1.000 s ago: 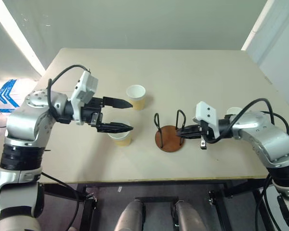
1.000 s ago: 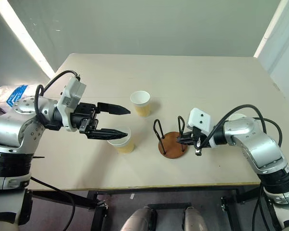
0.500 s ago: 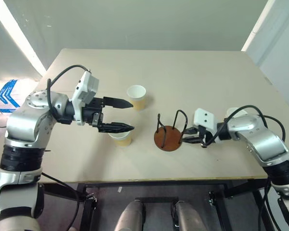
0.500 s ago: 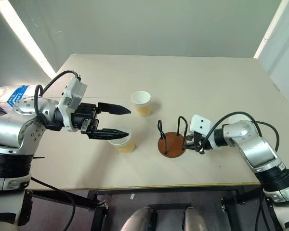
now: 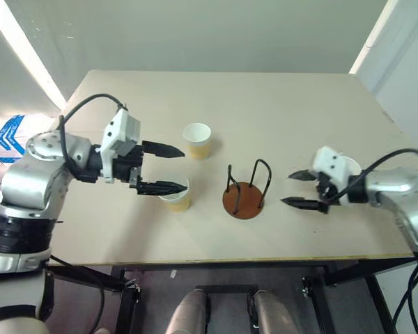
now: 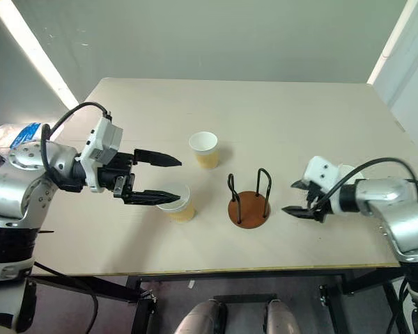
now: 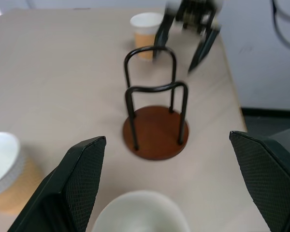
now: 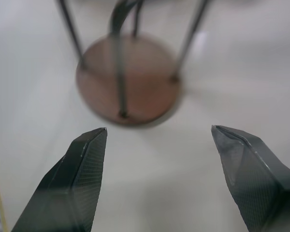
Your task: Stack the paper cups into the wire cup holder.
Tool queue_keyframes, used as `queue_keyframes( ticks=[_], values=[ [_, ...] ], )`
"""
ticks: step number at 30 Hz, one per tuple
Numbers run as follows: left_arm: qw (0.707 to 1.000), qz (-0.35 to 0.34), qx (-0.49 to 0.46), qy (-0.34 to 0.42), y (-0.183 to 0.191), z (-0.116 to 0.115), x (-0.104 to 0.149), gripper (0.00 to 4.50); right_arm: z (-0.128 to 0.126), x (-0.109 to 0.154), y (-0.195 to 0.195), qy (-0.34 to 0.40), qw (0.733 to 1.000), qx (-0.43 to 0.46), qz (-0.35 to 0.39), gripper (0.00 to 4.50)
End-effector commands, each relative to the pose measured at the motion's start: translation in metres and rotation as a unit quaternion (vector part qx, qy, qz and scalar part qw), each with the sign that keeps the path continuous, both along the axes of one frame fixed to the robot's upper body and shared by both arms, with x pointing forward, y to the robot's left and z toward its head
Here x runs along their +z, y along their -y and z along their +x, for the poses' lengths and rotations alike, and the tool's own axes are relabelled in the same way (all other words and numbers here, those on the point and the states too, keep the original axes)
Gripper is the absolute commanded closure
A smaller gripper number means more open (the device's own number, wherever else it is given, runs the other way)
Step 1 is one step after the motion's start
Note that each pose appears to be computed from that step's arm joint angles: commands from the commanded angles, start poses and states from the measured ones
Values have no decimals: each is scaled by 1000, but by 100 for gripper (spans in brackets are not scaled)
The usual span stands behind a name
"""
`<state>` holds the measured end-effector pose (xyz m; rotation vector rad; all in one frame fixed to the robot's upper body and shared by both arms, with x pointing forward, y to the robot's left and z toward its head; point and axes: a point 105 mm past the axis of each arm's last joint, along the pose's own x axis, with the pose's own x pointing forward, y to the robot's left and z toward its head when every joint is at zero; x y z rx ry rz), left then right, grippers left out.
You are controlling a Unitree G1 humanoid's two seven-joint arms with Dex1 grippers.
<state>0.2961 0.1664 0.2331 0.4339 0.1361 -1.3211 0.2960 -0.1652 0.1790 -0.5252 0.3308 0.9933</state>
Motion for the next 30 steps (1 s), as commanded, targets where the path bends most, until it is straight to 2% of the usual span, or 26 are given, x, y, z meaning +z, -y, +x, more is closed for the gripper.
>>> queue_keyframes(
  ticks=[1,6,9,16,23,30],
  values=[
    [999,3,-2,32,-1,-5,11,0,-8,24,1,22,999,-5,25,87],
    [1000,19,-6,17,-11,-10,-1,0,-10,32,1,23,999,-5,37,87],
    [998,55,-11,14,-21,-9,-12,0,-11,35,-2,22,999,2,44,87],
    [994,90,-16,52,-23,0,-9,0,-12,36,-5,22,999,6,48,87],
    [988,128,-54,59,-15,-5,-22,0,-15,37,-9,21,998,13,54,87],
    [980,169,-84,69,-16,-8,-22,0,-21,38,-12,13,998,19,65,87]
  ],
)
